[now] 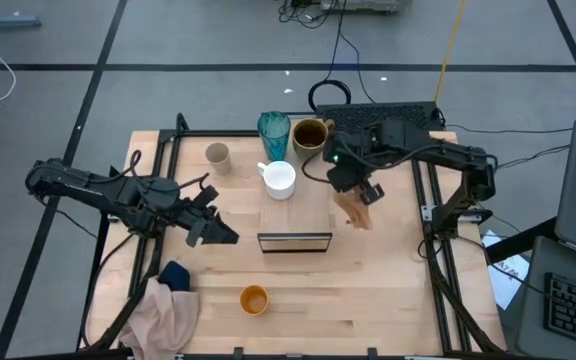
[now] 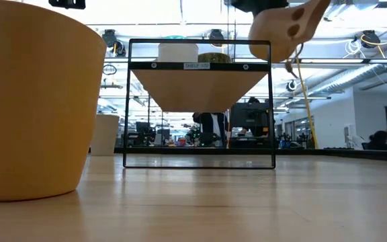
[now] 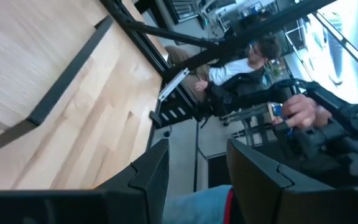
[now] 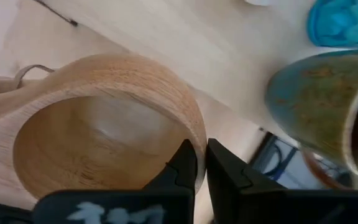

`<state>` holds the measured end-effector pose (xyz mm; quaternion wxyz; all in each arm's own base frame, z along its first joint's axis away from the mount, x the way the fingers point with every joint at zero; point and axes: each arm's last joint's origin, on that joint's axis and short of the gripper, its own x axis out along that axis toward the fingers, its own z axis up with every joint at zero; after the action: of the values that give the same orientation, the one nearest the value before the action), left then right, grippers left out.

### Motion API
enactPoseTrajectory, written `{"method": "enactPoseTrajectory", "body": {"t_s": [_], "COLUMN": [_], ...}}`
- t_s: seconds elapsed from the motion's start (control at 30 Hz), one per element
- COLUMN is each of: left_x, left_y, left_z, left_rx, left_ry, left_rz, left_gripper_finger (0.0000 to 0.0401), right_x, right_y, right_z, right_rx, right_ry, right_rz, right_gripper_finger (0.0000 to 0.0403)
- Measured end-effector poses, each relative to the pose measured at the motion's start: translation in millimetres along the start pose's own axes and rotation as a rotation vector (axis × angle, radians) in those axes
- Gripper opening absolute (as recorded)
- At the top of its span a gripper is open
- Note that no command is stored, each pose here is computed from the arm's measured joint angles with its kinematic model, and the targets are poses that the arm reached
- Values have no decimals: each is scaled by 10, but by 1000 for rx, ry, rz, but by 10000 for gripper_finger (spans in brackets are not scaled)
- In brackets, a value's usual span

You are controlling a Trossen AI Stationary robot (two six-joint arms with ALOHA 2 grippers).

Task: Stack small to large cups/mugs on shelf
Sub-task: Put the brown mug on the shelf

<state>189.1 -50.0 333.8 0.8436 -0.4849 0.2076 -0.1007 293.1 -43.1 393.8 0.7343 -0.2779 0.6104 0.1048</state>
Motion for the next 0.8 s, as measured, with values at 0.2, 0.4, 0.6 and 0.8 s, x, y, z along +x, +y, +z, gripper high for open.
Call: {"method": "enactPoseTrajectory", "body": {"t_s": [0.2, 0.4, 0.6, 0.8], "left_x": [6, 6, 7, 7], "left_y": [-17, -16, -17, -22], "left_z": [-29, -28, -29, -29], "left_rx": [5, 17, -14, -13], "left_ry": [-27, -45, -41, -37], "left_rz": [16, 26, 22, 16], "left_gripper_finger": [159, 159, 159, 159], "right_x": [24, 183, 387, 498], "right_y": [-105, -240, -314, -367], "right_z": [-97, 25, 140, 216], "right_rx": [-39, -89, -167, -224], "right_ry": [-6, -56, -39, -49], "right_rz": [19, -6, 6, -6], "right_gripper_finger": [8, 8, 8, 8]}}
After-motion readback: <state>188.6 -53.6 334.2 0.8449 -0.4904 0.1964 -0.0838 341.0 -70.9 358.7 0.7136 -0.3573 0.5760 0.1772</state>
